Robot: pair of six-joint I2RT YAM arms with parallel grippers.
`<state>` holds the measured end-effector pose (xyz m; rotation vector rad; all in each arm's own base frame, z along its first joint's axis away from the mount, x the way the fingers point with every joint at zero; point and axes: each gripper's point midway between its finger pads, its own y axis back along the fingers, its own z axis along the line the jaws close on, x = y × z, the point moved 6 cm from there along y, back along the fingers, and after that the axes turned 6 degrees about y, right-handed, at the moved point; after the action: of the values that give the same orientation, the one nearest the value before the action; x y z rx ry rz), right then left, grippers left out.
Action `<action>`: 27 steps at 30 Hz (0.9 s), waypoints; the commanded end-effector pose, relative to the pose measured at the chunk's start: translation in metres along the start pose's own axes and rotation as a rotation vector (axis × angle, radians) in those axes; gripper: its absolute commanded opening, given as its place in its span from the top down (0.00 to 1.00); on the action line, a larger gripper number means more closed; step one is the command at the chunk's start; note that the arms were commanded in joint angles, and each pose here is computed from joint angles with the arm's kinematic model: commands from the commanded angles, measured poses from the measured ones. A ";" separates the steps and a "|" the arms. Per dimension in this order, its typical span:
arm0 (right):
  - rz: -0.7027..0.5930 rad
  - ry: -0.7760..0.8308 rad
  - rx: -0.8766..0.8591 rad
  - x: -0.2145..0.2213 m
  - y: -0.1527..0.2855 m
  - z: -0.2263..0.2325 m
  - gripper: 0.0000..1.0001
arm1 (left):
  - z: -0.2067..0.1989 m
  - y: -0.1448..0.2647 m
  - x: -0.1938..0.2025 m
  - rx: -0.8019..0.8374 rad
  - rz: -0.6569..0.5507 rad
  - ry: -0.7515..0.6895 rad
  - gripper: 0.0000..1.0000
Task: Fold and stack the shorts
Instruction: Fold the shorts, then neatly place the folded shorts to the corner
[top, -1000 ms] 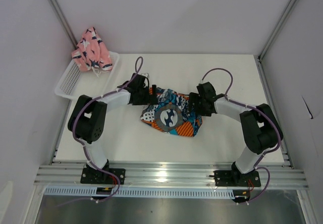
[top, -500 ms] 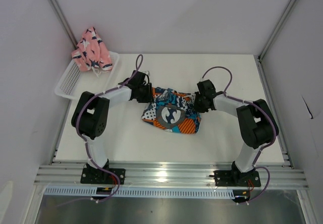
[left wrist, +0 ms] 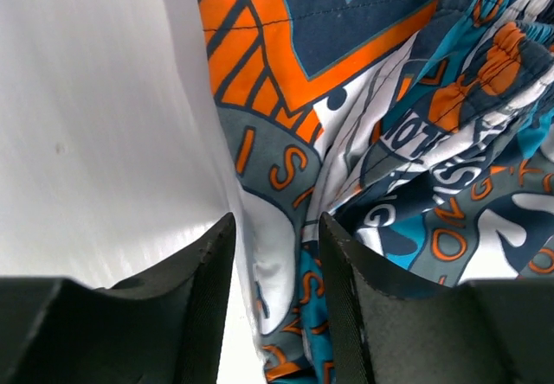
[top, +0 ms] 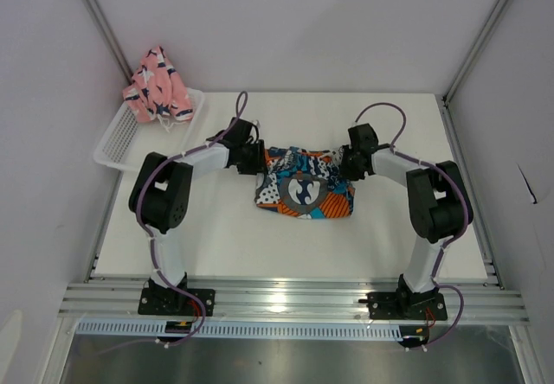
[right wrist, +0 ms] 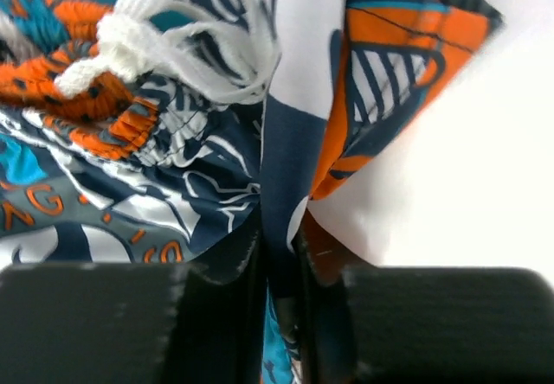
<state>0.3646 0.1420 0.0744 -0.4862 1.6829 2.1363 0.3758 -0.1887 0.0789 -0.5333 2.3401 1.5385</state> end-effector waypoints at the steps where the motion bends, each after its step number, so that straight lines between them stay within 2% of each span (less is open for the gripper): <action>1: -0.035 0.005 0.050 -0.027 -0.001 -0.020 0.79 | -0.014 -0.001 -0.016 0.048 -0.027 0.018 0.53; 2: -0.039 0.011 0.065 -0.031 -0.001 -0.025 0.64 | -0.018 -0.001 -0.019 0.055 -0.032 0.018 0.52; 4: -0.066 0.009 0.081 -0.047 0.002 -0.032 0.48 | -0.024 0.002 -0.020 0.067 -0.052 0.016 0.49; 5: -0.073 -0.007 0.097 -0.053 0.005 -0.040 0.31 | -0.023 0.003 -0.018 0.073 -0.058 0.020 0.48; 7: -0.114 -0.022 0.100 -0.072 0.017 -0.047 0.16 | -0.024 0.014 -0.018 0.091 -0.091 0.021 0.35; 8: -0.123 -0.021 0.098 -0.075 0.024 -0.047 0.13 | -0.030 0.025 -0.023 0.112 -0.120 0.016 0.27; 12: -0.172 -0.024 0.052 -0.084 0.051 -0.039 0.06 | -0.037 0.050 -0.023 0.167 -0.164 0.010 0.15; 16: -0.191 0.004 0.004 -0.070 0.069 -0.027 0.02 | -0.040 0.070 -0.020 0.183 -0.178 0.013 0.13; 20: -0.215 0.090 -0.045 -0.061 0.083 0.007 0.02 | -0.034 0.083 -0.014 0.150 -0.200 0.048 0.12; 27: -0.189 0.228 0.017 -0.058 0.058 0.075 0.01 | -0.030 0.116 -0.004 0.140 -0.277 0.127 0.12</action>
<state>0.3718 0.1804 0.1682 -0.8291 1.6298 2.0495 0.3330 -0.1791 0.1645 -0.7867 2.3427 1.2938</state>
